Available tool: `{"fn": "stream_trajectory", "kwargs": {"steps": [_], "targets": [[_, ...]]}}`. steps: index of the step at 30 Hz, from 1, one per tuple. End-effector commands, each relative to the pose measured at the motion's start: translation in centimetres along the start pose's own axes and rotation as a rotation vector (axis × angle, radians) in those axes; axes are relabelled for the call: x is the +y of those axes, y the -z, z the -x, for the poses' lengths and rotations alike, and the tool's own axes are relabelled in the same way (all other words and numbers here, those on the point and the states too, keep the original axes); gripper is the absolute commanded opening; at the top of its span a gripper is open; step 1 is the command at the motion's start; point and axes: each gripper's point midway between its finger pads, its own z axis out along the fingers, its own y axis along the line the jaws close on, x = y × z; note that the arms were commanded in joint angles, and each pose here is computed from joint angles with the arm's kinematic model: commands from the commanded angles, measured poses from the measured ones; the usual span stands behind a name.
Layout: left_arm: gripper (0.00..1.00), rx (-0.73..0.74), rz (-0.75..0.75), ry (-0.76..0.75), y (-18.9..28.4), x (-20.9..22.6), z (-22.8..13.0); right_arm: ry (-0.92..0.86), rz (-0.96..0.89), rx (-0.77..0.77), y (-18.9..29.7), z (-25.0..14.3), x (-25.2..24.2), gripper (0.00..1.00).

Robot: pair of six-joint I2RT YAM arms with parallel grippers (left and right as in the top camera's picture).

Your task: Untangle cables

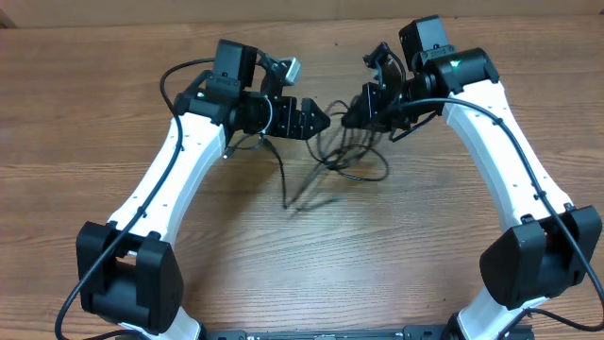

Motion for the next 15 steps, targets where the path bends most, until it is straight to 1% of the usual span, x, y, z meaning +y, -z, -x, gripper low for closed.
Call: {"fn": "stream_trajectory", "kwargs": {"steps": [1,2,5,8,10,13,15], "targets": [[0.85,-0.016,0.023,-0.049,0.0,-0.4,0.5,0.064,0.221,0.003,1.7,-0.2,4.7,0.04],[0.81,-0.018,0.047,-0.045,-0.1,-0.1,0.5,0.067,0.234,0.003,1.8,-0.2,4.9,0.04],[0.81,-0.025,0.095,-0.028,-0.2,0.6,0.6,0.076,0.283,0.008,2.0,-0.2,5.7,0.04],[0.80,-0.029,0.134,-0.027,-0.2,1.1,0.6,0.092,0.289,-0.006,2.0,0.1,5.9,0.04],[0.77,-0.031,0.150,-0.026,-0.2,1.4,0.7,0.094,0.289,-0.008,2.0,0.2,5.9,0.04],[0.71,-0.050,0.235,-0.021,0.1,2.8,1.0,0.091,0.289,-0.006,2.0,0.1,5.9,0.04],[0.74,-0.068,0.290,-0.003,0.4,3.7,1.3,0.086,0.292,0.001,2.0,0.0,5.9,0.04]]}}
